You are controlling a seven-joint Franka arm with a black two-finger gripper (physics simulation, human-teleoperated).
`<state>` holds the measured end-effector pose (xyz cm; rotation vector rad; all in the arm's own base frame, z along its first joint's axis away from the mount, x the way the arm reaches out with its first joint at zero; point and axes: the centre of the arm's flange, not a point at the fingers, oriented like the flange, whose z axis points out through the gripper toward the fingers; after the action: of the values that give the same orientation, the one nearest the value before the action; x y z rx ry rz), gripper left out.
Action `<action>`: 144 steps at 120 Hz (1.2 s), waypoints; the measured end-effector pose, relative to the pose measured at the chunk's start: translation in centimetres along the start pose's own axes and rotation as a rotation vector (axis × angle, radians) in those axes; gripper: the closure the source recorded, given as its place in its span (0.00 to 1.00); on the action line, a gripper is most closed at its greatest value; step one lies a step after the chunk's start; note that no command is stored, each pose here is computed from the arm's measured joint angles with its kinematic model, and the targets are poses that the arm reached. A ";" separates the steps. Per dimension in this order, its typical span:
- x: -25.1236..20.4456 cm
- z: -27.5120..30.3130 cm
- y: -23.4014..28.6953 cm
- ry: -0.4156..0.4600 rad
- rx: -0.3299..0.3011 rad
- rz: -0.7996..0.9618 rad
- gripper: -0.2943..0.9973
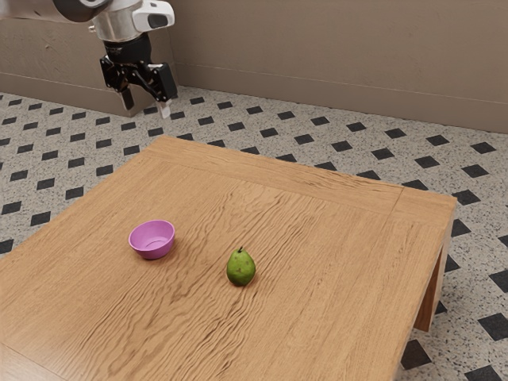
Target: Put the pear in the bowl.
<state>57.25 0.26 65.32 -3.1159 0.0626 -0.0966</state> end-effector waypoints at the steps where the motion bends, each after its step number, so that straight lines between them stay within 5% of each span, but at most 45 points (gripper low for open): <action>1: 0.0 0.0 0.0 0.000 0.000 0.000 0.23; 42: 1.1 0.8 1.4 -0.004 -0.001 0.035 0.23; 75: 3.5 15.5 6.8 -0.146 -0.010 0.126 0.23; 144: 2.3 30.1 11.3 -0.115 -0.101 0.148 0.23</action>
<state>61.02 -10.50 35.13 -3.1959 0.3045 0.0921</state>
